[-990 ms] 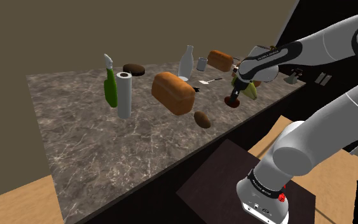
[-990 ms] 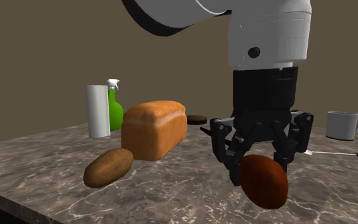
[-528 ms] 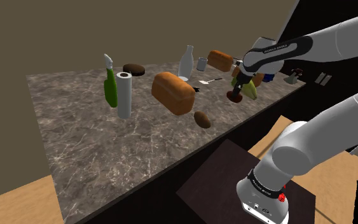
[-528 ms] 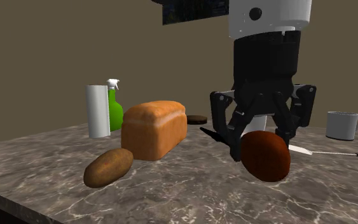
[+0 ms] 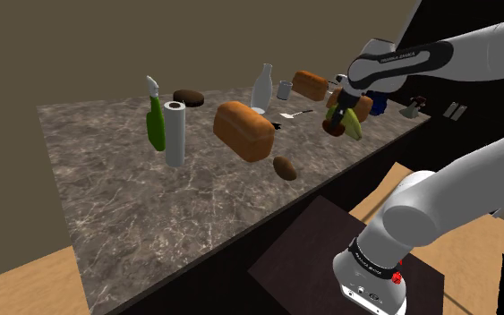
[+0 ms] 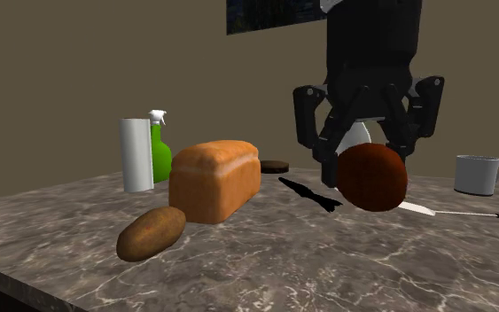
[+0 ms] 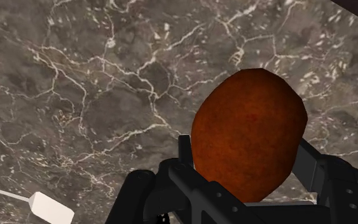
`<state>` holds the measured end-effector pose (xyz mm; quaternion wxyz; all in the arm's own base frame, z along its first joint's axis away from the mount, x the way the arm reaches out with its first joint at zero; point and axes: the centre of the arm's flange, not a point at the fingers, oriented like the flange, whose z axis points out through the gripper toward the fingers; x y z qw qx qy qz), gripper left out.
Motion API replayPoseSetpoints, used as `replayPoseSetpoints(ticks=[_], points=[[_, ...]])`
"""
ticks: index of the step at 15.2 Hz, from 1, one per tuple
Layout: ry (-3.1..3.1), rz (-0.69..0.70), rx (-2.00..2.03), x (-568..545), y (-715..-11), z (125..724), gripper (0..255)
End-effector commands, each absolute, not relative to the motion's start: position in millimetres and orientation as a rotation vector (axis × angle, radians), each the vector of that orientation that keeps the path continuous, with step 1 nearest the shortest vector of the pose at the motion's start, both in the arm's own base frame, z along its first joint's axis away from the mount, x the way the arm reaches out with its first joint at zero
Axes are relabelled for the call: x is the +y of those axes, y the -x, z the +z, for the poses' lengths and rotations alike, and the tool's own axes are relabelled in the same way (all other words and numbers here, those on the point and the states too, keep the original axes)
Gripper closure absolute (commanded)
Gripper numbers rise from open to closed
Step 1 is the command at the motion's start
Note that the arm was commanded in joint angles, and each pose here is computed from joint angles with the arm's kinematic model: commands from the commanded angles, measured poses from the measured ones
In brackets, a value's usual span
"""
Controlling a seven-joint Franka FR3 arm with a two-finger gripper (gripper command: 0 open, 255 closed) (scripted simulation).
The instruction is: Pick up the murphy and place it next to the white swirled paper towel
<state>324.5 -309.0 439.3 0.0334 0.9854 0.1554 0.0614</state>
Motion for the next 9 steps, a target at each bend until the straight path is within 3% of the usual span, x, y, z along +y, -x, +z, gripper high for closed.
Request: replayPoseSetpoints(ticks=[1,9], points=[[-3.032,0.188,0.478,-309.8,-323.9,450.7,255],[-3.032,0.188,0.478,-309.8,-323.9,493.0,255]])
